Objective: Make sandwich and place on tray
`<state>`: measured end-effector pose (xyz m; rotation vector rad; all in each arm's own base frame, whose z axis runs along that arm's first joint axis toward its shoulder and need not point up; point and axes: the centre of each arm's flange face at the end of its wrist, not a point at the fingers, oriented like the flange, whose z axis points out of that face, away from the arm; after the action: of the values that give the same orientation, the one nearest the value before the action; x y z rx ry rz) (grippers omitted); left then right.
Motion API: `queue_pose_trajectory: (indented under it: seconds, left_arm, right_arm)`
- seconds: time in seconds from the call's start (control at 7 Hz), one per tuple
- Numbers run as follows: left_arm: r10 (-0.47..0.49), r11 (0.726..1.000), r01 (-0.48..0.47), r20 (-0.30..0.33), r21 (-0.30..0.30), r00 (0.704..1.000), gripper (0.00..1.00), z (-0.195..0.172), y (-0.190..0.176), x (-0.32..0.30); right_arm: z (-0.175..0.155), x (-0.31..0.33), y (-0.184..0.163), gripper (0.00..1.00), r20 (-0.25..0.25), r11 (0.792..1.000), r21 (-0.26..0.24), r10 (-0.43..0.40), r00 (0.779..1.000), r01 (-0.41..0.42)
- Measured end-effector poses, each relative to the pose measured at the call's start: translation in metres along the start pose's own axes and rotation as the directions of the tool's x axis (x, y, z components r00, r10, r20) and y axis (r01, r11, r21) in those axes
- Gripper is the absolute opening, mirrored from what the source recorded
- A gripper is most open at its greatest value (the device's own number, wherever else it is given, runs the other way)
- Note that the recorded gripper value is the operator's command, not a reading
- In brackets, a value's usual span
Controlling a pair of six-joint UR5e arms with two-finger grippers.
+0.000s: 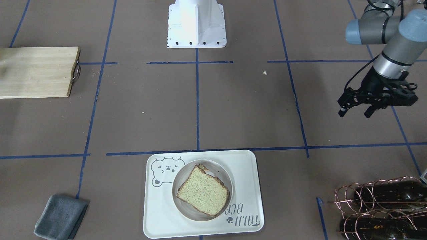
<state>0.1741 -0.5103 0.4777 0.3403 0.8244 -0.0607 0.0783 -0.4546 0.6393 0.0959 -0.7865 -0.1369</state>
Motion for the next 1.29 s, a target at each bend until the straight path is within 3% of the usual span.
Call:
queue_pose_trajectory:
  seconds: [0.29, 0.57, 1.0, 1.29]
  left_arm:
    - [0.161, 0.986, -0.154, 0.129, -0.064, 0.979, 1.0, -0.032, -0.01, -0.096]
    - [0.232, 0.965, -0.204, 0.178, -0.162, 0.956, 1.0, -0.053, -0.014, -0.162]
    - [0.146, 0.959, -0.125, 0.064, -0.253, 0.987, 1.0, -0.068, 0.004, -0.227]
    - [0.079, 0.959, -0.062, 0.051, -0.278, 0.996, 1.0, -0.075, 0.022, -0.254]
  right_arm:
    - [0.003, 0.008, 0.009, 1.0, 0.008, 1.0, 0.006, 0.015, 1.0, -0.015]
    - [0.007, 0.011, 0.012, 1.0, 0.017, 1.0, 0.001, 0.027, 1.0, -0.027]
    - [0.014, 0.017, 0.014, 1.0, 0.036, 0.999, -0.01, 0.045, 0.998, -0.045]
    - [0.016, 0.019, 0.014, 1.0, 0.043, 0.997, -0.013, 0.071, 0.997, -0.07]
